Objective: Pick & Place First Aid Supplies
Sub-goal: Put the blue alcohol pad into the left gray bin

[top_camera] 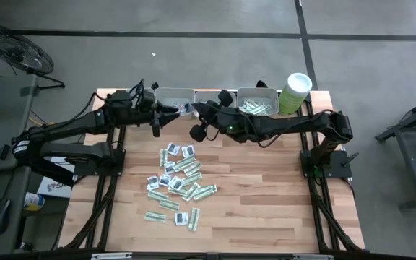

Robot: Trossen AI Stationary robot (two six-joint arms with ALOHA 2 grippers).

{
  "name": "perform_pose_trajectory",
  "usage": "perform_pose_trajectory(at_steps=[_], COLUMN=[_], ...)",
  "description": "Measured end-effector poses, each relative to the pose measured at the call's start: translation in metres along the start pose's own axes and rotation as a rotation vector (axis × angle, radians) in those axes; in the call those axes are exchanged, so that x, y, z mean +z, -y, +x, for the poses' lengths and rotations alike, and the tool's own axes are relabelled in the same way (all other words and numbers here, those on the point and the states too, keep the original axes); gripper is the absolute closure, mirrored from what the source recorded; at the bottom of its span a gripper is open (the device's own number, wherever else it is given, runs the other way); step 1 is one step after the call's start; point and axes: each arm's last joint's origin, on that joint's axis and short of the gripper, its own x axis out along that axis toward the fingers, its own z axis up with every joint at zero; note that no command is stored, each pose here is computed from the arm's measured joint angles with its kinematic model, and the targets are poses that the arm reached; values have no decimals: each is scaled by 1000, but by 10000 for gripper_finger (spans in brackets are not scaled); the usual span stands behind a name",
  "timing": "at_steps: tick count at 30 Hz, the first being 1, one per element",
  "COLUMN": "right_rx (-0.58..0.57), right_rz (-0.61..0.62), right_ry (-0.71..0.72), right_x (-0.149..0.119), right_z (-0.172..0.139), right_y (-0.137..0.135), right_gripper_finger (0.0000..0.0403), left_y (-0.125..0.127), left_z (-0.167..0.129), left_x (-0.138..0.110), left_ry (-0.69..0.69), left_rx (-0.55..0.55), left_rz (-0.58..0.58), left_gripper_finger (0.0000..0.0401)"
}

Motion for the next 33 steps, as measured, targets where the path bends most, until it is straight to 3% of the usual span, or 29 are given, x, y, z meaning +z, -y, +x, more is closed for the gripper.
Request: perform_pose_trajectory(at_steps=[17, 30, 33], right_rx=[68, 122, 128], right_rz=[-22, -7, -8], right_ry=[105, 97, 95], right_x=[11, 4, 3], right_z=[0, 9, 9], right_y=[0, -3, -3], right_gripper_finger=[403, 403, 403], left_y=[3, 3, 3], left_z=[2, 5, 5], left_x=[6, 6, 6], left_ry=[67, 65, 66], left_rx=[-40, -53, -53], left_rz=[52, 50, 49], left_gripper_finger=[270, 271, 287])
